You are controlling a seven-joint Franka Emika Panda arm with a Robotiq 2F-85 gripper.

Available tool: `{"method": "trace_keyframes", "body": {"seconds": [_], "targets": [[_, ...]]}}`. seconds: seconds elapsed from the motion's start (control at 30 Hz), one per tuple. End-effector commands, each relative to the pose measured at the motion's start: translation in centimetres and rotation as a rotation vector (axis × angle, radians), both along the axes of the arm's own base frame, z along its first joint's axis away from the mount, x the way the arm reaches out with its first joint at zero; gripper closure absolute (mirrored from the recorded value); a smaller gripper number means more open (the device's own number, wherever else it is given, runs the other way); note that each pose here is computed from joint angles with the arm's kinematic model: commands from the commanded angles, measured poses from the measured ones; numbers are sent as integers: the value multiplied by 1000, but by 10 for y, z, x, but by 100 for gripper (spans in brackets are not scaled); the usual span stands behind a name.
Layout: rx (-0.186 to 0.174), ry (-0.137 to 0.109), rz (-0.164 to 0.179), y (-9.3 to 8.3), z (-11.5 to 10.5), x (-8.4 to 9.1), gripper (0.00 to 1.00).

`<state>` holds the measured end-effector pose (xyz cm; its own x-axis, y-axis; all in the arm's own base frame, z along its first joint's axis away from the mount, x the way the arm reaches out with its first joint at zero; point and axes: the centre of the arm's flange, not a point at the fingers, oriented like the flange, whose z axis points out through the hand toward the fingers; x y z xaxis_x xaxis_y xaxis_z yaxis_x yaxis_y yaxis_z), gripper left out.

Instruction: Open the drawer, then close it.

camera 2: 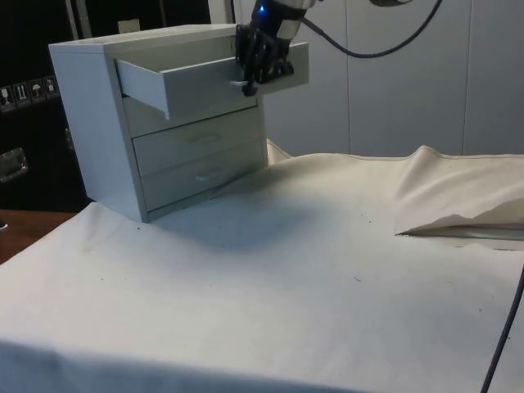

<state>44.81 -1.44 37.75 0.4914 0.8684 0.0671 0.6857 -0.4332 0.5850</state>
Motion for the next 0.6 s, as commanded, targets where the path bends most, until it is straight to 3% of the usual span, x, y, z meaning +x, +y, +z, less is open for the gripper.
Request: {"method": "trace_keyframes", "body": {"seconds": [0.0,0.13,0.17,0.2,0.47,0.57], "targets": [[-2,-3,4,5,-5,-8,100],[-3,-3,5,6,-6,-8,100],[0,0,0,0,0,0,100],[-3,-3,5,6,-6,-8,100],[-8,-11,-4,0,0,-1,100],[-8,-9,-4,0,-1,-2,84]]}}
